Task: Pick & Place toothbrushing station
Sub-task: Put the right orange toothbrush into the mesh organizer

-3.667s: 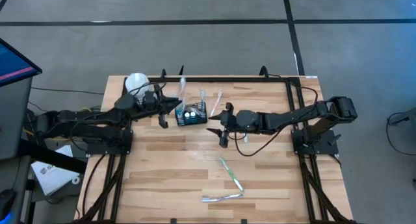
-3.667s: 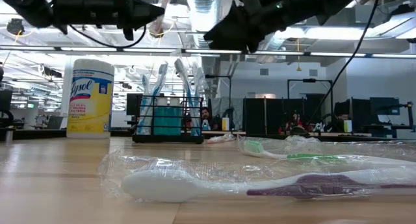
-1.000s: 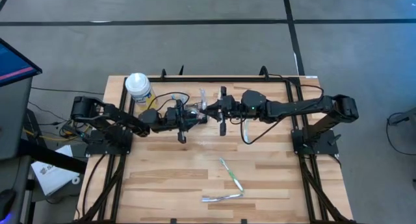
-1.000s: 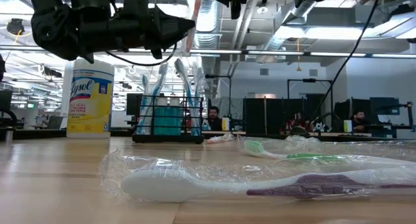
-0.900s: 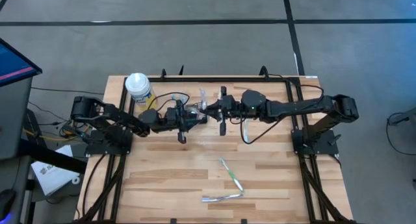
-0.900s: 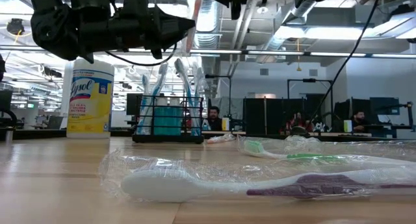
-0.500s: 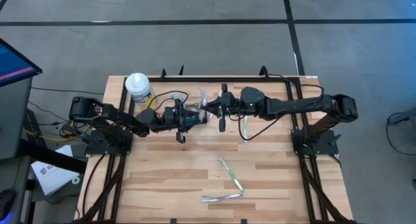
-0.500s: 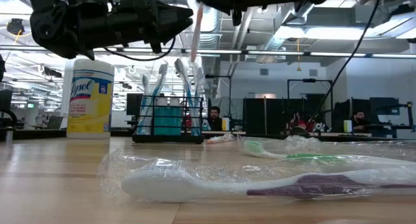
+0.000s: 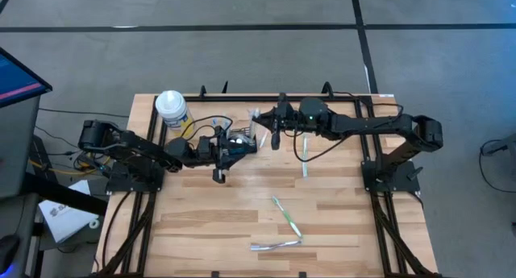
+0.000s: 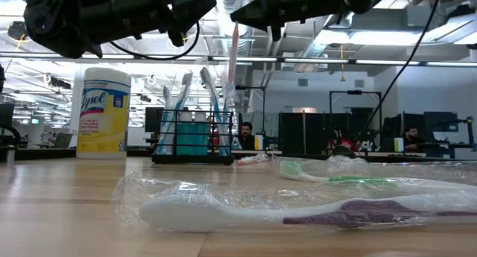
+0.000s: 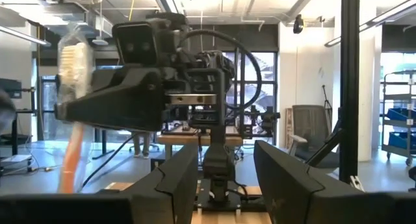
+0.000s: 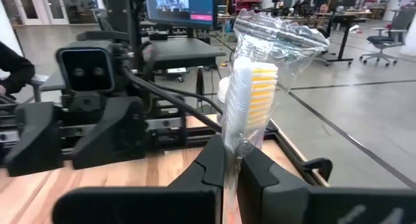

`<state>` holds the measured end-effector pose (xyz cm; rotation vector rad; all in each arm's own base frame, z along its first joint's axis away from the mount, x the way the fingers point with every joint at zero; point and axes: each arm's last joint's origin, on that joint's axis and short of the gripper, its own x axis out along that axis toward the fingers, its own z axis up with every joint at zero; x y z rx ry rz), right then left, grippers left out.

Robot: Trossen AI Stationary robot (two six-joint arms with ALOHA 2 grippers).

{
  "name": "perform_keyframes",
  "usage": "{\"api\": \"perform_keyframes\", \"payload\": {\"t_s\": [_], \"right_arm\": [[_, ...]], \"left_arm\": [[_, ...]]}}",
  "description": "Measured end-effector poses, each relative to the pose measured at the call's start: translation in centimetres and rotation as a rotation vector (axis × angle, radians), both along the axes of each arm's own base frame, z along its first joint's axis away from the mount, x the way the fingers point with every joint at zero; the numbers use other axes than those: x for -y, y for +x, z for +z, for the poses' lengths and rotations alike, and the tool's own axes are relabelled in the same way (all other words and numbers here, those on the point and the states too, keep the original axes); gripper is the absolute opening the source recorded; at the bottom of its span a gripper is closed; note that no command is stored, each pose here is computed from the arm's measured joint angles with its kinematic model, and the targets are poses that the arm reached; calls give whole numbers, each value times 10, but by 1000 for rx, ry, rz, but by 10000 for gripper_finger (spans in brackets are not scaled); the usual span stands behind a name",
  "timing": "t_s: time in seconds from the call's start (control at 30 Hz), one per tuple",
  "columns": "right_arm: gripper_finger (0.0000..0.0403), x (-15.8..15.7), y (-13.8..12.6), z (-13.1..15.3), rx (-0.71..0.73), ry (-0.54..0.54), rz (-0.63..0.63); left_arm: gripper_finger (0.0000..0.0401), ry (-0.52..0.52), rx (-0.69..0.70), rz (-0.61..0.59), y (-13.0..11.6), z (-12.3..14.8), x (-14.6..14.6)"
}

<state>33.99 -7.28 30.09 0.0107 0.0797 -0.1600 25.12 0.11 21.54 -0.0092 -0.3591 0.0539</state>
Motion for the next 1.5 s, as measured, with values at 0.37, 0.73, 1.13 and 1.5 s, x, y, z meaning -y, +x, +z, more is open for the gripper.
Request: {"api": "perform_keyframes", "payload": {"t_s": [0.37,0.73,1.13,1.5], "right_arm": [[7,19,8,-20,-50,12,-46],[7,31,16,-37,-61,16,-71],[7,33,22,-44,-49,13,-70],[8,39,30,-64,-61,47,-54]], "left_arm": [[145,0,0,2,0,0,0],[145,-1,-1,5,0,0,0],[145,0,-1,4,0,0,0],[145,1,-1,2,0,0,0]]}}
